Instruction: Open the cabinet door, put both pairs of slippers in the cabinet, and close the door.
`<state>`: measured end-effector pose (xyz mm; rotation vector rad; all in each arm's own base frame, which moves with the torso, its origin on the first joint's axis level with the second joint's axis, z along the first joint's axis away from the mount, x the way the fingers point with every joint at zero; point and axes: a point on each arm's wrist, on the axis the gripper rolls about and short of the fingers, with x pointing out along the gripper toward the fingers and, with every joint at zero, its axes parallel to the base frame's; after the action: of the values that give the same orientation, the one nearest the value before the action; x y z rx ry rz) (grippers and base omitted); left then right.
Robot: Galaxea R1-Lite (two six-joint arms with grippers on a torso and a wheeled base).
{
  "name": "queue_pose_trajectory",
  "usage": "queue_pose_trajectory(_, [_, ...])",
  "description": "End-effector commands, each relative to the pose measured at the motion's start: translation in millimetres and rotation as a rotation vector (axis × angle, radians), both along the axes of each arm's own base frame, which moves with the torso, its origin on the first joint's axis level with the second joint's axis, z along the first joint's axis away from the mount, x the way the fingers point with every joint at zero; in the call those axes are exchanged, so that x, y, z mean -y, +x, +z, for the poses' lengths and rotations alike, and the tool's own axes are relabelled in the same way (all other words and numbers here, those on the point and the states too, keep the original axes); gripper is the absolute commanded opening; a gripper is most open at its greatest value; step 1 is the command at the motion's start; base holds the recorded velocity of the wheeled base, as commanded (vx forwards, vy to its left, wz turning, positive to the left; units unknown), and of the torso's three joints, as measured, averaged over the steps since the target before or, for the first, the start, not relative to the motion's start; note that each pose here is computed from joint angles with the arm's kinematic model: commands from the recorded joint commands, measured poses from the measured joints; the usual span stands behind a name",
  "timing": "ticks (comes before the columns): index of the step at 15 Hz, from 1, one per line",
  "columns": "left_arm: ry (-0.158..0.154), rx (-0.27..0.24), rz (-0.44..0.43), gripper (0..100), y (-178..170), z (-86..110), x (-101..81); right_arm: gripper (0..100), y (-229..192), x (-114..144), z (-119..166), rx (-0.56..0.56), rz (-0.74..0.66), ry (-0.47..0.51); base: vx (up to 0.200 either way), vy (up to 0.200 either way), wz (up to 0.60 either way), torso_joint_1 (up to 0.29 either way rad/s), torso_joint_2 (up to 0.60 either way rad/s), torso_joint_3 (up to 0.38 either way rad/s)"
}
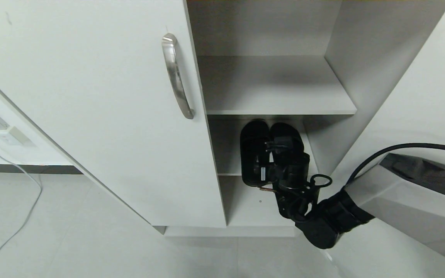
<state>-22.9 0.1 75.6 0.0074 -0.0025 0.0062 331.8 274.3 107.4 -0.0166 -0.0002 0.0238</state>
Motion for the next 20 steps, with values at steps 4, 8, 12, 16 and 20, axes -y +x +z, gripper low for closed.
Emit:
queue_pose_trajectory(4, [0.0,-0.001,-0.002,0,0,0.1,0.0,100,-43,6,11,0.035,0.057,0.031,0.0,0.0,0.0,0.0,0.0,0.0])
queue_pose_trajectory(8, [-0.001,-0.001,-0.002,0,0,0.1,0.0,100,-46,3,12,0.038,0.068,0.034,-0.2,0.0,0.0,0.002,0.0,0.004])
queue_pose_trajectory(12, [-0.001,-0.001,0.001,0,0,0.1,0.0,100,-47,3,11,0.036,0.068,0.032,-0.15,0.0,0.0,-0.001,0.0,0.003])
queue_pose_trajectory(16, [-0.001,-0.001,0.003,0,0,0.1,0.0,100,-49,5,9,0.028,0.068,0.025,0.0,0.0,0.0,0.0,0.0,0.0])
queue_pose_trajectory(20, [0.0,-0.001,0.0,0,0,0.1,0.0,100,-56,8,11,0.023,0.076,0.022,0.0,0.0,0.0,0.0,0.0,0.0])
